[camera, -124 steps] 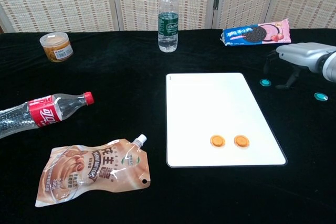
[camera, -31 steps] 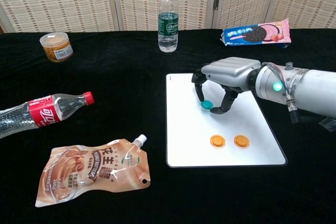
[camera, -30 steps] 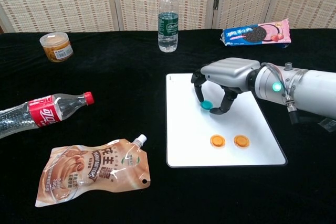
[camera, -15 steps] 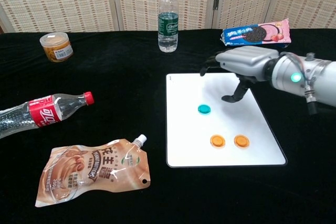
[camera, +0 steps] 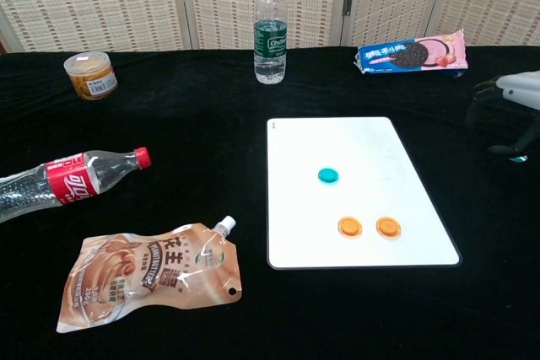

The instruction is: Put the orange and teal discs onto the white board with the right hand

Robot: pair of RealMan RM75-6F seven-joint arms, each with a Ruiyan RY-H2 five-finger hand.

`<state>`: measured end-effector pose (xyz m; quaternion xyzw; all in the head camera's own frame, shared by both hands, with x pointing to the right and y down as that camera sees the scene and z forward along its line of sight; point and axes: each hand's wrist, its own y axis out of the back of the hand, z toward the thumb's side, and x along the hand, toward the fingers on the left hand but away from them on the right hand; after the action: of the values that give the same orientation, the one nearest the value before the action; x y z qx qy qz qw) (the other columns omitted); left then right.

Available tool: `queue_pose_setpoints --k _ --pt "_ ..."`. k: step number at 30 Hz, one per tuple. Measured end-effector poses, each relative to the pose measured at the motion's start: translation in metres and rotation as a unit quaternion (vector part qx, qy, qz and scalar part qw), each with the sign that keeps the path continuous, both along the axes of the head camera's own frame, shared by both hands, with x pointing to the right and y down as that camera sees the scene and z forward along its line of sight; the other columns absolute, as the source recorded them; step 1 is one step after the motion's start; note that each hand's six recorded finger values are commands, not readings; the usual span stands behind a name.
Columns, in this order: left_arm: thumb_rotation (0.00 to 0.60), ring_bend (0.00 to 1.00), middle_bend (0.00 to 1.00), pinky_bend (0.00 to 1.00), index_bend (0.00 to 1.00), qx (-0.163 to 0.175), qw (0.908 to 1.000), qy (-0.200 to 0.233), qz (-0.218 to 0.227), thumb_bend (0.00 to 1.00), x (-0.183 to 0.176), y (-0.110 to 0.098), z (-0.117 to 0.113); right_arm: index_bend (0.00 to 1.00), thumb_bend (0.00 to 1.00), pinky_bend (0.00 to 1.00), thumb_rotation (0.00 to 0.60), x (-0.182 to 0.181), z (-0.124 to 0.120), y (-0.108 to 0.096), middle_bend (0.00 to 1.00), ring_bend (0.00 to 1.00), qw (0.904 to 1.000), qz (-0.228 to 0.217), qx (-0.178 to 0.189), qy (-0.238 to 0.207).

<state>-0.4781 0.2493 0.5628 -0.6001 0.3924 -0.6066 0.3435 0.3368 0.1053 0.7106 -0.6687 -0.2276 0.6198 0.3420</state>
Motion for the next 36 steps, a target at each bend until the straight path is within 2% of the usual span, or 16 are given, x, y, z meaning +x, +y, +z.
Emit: queue_pose_setpoints --k 7,13,20,36 --pt "0.6 0.0 0.0 0.0 0.0 -0.001 1.0 0.001 0.004 0.16 0.003 -0.001 0.0 0.39 0.39 0.0 0.6 0.036 0.012 0.001 0.15 0.03 0.9991 0.032 -0.006 0.026" --pt "0.6 0.0 0.0 0.0 0.0 -0.004 1.0 0.0 0.003 0.16 0.004 -0.001 0.0 0.4 0.39 0.0 0.6 0.052 0.023 -0.001 0.16 0.03 0.9979 0.051 -0.012 0.039" --pt "0.6 0.0 0.0 0.0 0.0 -0.005 1.0 -0.002 0.004 0.16 0.005 -0.001 0.0 0.42 0.39 0.0 0.6 0.052 0.036 -0.004 0.16 0.03 0.9974 0.058 -0.018 0.04" --pt "0.6 0.0 0.0 0.0 0.0 -0.006 1.0 -0.002 0.003 0.16 0.004 0.0 0.0 0.44 0.39 0.0 0.6 0.053 0.045 -0.004 0.17 0.04 0.9969 0.053 -0.022 0.053"
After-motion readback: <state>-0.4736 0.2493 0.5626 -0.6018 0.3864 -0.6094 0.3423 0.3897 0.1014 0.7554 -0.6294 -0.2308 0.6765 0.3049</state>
